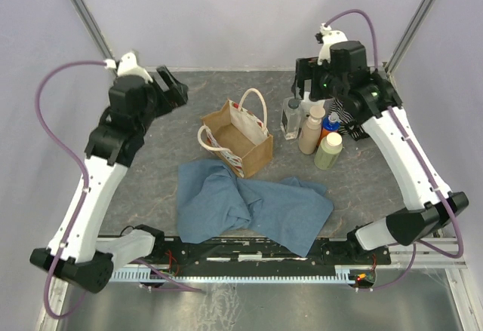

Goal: Take the personal care products out of the canvas bag

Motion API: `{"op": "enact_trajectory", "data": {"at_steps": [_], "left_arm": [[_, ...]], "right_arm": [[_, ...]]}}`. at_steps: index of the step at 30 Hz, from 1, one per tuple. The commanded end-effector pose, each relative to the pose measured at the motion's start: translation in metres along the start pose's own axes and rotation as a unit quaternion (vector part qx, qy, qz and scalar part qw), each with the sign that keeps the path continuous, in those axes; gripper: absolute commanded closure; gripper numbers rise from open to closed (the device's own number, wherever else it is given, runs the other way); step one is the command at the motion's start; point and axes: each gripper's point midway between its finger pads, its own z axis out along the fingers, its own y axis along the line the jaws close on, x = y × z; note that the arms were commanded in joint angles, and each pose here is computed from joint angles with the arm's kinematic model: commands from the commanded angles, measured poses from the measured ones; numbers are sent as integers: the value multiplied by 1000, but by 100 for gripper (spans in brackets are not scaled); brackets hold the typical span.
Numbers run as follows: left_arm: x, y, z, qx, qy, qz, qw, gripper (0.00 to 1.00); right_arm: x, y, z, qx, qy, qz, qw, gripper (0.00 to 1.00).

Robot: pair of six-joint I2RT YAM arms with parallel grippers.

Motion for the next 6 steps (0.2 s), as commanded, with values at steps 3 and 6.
{"op": "enact_trajectory", "data": {"at_steps": [3,6], "left_arm": [[24,92,63,-142,101,66,982,3],[28,94,65,-119,86,44,988,4]], "right_arm": [[6,-36,-16,38,-9,50,998,0],[5,-54,-22,75,-11,64,995,0]]}}
